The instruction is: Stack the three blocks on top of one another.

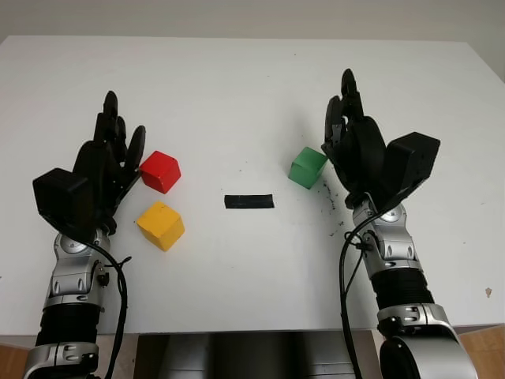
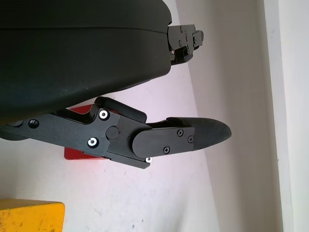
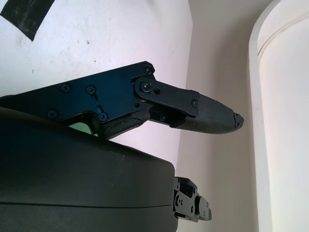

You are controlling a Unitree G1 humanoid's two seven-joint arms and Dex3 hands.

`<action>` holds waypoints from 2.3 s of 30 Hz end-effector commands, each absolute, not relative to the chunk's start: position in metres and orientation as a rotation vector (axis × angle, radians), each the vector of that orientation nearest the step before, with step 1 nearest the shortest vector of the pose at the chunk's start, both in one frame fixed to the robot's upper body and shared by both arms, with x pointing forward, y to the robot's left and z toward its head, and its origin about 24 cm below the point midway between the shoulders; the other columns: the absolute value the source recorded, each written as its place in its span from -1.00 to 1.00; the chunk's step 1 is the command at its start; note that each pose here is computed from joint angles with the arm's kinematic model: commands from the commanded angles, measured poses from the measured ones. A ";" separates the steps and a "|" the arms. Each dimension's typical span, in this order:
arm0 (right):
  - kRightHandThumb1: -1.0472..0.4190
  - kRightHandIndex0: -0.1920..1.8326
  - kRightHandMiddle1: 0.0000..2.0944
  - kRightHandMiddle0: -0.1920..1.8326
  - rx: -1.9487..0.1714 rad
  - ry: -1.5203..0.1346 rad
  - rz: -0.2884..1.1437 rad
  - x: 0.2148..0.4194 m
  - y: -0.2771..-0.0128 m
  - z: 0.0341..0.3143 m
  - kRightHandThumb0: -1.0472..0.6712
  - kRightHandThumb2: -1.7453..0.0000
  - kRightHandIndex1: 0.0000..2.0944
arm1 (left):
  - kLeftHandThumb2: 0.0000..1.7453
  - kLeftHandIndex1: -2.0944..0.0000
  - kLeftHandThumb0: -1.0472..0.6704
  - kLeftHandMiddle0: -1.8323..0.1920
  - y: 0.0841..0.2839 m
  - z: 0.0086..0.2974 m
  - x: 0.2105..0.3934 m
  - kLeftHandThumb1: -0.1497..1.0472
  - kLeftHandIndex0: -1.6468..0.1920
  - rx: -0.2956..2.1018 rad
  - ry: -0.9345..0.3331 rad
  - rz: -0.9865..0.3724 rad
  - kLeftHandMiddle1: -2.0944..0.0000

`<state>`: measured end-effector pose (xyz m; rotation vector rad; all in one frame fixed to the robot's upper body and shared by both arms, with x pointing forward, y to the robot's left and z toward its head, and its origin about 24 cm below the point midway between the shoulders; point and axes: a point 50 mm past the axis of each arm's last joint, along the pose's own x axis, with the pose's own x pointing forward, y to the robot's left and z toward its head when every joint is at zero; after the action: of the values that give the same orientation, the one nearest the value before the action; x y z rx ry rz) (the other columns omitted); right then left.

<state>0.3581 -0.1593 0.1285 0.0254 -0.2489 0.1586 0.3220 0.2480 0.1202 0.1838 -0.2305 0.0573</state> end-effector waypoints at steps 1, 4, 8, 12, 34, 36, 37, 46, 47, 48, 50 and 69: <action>-1.00 -1.00 -1.00 -1.00 0.008 -0.280 0.159 0.357 -0.166 0.136 -0.60 0.21 -1.00 | -0.53 0.90 -0.55 0.83 0.255 0.132 0.319 1.00 0.82 0.253 -0.267 0.073 0.90; -1.00 -1.00 -1.00 -1.00 -0.014 -0.294 0.158 0.358 -0.169 0.142 -0.60 0.20 -1.00 | -0.69 0.84 -0.47 0.58 0.263 0.150 0.318 1.00 0.63 0.387 -0.318 0.083 0.85; -1.00 -1.00 -1.00 -1.00 -0.043 -0.310 0.168 0.361 -0.175 0.151 -0.60 0.20 -1.00 | -0.88 0.81 -0.42 0.47 0.278 0.177 0.318 0.96 0.49 0.603 -0.327 0.021 0.87; -1.00 -1.00 -1.00 -1.00 -0.057 -0.304 0.167 0.362 -0.179 0.159 -0.57 0.18 -1.00 | -0.93 0.74 -0.32 0.33 0.290 0.202 0.321 0.90 0.29 0.917 -0.297 -0.073 0.84; -1.00 -1.00 -1.00 -1.00 -0.055 -0.297 0.173 0.363 -0.178 0.155 -0.59 0.16 -1.00 | -0.95 0.85 -0.32 0.66 0.273 0.235 0.345 0.70 0.35 1.550 -0.104 -0.311 0.97; -1.00 -1.00 -1.00 -1.00 -0.056 -0.297 0.171 0.362 -0.179 0.154 -0.59 0.16 -1.00 | -0.94 0.87 -0.33 0.69 0.270 0.234 0.346 0.71 0.37 1.557 -0.106 -0.307 0.98; -1.00 -1.00 -1.00 -1.00 -0.057 -0.297 0.170 0.362 -0.179 0.153 -0.59 0.16 -1.00 | -0.94 0.88 -0.33 0.70 0.269 0.233 0.346 0.71 0.38 1.563 -0.107 -0.304 0.98; -1.00 -1.00 -1.00 -1.00 -0.045 -0.301 0.162 0.360 -0.179 0.154 -0.56 0.15 -1.00 | -0.94 0.90 -0.38 0.78 0.264 0.230 0.346 0.73 0.41 1.570 -0.117 -0.315 0.98; -1.00 -1.00 -1.00 -1.00 -0.046 -0.300 0.162 0.361 -0.179 0.154 -0.56 0.14 -1.00 | -0.94 0.90 -0.39 0.78 0.265 0.229 0.347 0.73 0.41 1.568 -0.115 -0.316 0.98; -1.00 -1.00 -1.00 -1.00 -0.049 -0.298 0.160 0.361 -0.179 0.154 -0.55 0.14 -1.00 | -0.94 0.91 -0.39 0.79 0.265 0.228 0.347 0.73 0.41 1.566 -0.112 -0.316 0.98; -1.00 -1.00 -1.00 -1.00 -0.050 -0.296 0.159 0.360 -0.178 0.154 -0.55 0.14 -1.00 | -0.94 0.91 -0.38 0.79 0.264 0.226 0.347 0.71 0.41 1.569 -0.106 -0.318 0.97; -1.00 -1.00 -1.00 -1.00 -0.040 -0.297 0.170 0.358 -0.177 0.151 -0.55 0.14 -1.00 | -0.94 0.93 -0.40 0.83 0.258 0.218 0.349 0.67 0.39 1.605 -0.084 -0.405 0.96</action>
<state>0.3598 -0.1774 0.1507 -0.0463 -0.2871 0.1672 0.3470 0.2633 0.2127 1.6034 -0.0566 -0.4028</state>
